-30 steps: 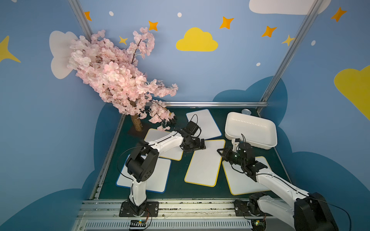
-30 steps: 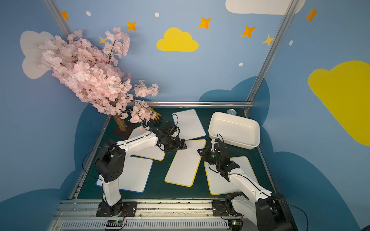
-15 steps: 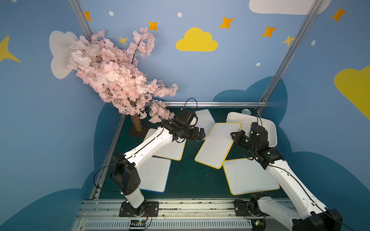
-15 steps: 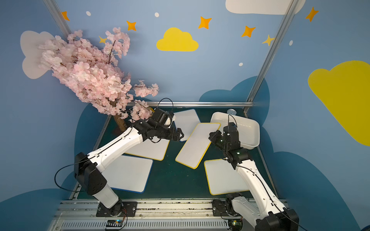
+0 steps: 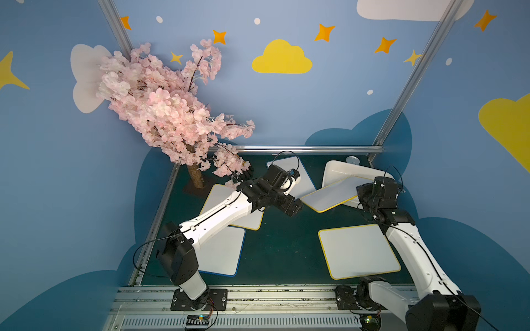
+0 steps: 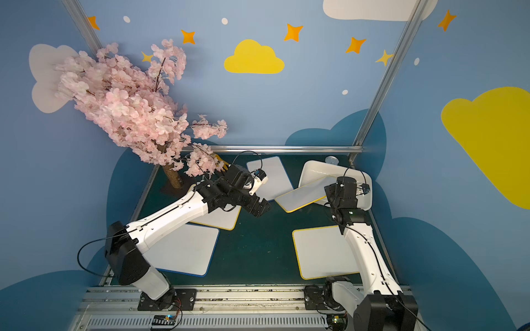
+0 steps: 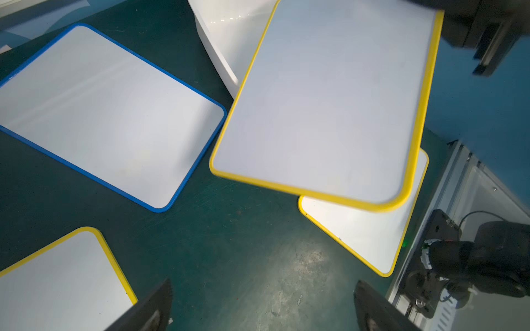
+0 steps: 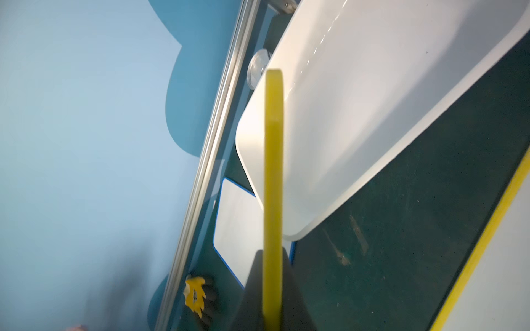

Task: Put the whiteboard into the storage box
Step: Place the whiteboard in the storage box.

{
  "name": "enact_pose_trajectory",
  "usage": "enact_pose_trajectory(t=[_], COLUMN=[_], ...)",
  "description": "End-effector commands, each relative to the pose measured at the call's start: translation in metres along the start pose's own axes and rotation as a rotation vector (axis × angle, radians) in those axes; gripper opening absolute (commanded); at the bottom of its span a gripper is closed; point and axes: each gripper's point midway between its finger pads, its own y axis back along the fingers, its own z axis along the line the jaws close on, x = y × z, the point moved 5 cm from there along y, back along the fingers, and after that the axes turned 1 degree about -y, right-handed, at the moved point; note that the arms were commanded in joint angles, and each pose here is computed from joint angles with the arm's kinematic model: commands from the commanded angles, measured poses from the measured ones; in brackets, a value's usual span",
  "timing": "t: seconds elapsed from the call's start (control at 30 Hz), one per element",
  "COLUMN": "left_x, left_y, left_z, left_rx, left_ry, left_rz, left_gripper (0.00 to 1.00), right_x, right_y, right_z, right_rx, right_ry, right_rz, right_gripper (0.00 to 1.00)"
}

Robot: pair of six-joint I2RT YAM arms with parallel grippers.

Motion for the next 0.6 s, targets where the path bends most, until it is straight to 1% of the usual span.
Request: enact_pose_trajectory(t=[0.0,0.27,0.43,0.57], left_x=[-0.014,-0.009,-0.006,-0.004], left_y=[0.010,0.016,0.014,0.013], left_z=[-0.007,-0.011,-0.007,-0.004], left_rx=[0.047,0.078,0.053,0.031], left_ry=[-0.075,-0.096,-0.117,-0.115], left_rz=[-0.115,-0.190,-0.203,-0.207], left_gripper=[1.00,1.00,1.00,1.00], right_x=[-0.034,-0.055,-0.062,-0.065], right_y=[0.013,0.009,0.003,-0.004], right_z=[0.038,0.028,0.014,0.000], right_rx=[-0.159,-0.110,-0.042,0.048], right_ry=[-0.151,-0.299,-0.371,-0.341], right_rz=[-0.176,-0.366,-0.465,-0.531], right_gripper=[0.00,0.00,0.00,0.00])
